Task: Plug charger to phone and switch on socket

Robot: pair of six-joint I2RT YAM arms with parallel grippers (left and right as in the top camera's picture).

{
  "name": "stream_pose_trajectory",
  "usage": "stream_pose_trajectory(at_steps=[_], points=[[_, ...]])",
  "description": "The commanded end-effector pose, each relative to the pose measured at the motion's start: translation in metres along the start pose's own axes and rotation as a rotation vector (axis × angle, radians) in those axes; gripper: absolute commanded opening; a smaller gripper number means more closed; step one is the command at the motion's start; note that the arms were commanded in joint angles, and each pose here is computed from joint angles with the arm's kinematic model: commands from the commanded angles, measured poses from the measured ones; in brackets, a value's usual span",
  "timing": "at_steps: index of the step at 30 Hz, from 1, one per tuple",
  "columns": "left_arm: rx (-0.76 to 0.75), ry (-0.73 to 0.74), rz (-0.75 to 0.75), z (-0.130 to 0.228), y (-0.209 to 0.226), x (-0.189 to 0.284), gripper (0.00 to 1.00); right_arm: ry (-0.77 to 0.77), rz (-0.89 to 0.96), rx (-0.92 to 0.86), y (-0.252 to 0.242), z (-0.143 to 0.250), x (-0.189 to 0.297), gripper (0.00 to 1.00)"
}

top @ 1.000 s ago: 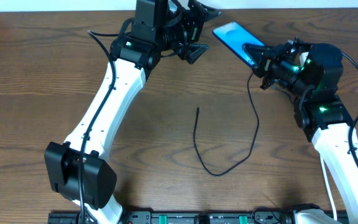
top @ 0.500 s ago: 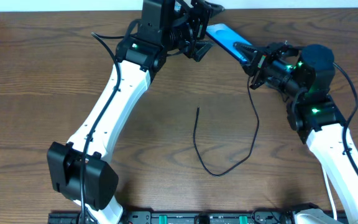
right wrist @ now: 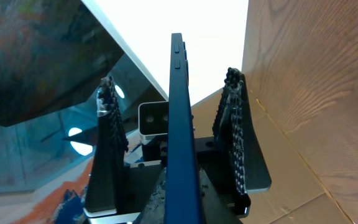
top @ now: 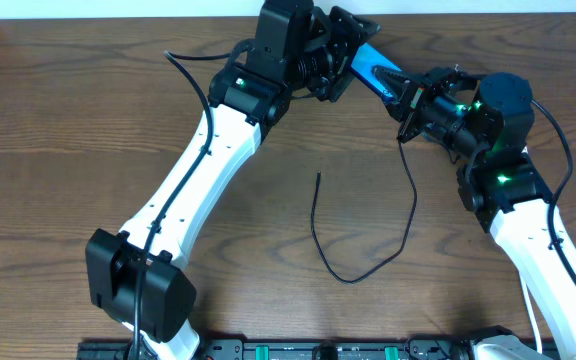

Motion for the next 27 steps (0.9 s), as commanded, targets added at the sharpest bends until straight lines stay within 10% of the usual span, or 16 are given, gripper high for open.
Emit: stream_pose_trajectory(at_steps=[1,27], points=[[-0.029,-0.021,0.005,-0.002,-0.004,0.004,0.70,0.021,-0.030,0.019,0.010,0.010,0.001,0.01],[0.136,-0.007,0.003,0.000,-0.003,0.004,0.11,0.065,-0.047,0.038,0.010,0.022,-0.002,0.01]])
Point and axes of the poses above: each gripper's point midway between its finger pads, its own x axis back along the fingers, its own y axis along the line the jaws close on, z = x × y, the point moved 7 cm from there along x, back along the fingers, and after that the axes turned 12 degrees about -x, right-handed, at the moved point
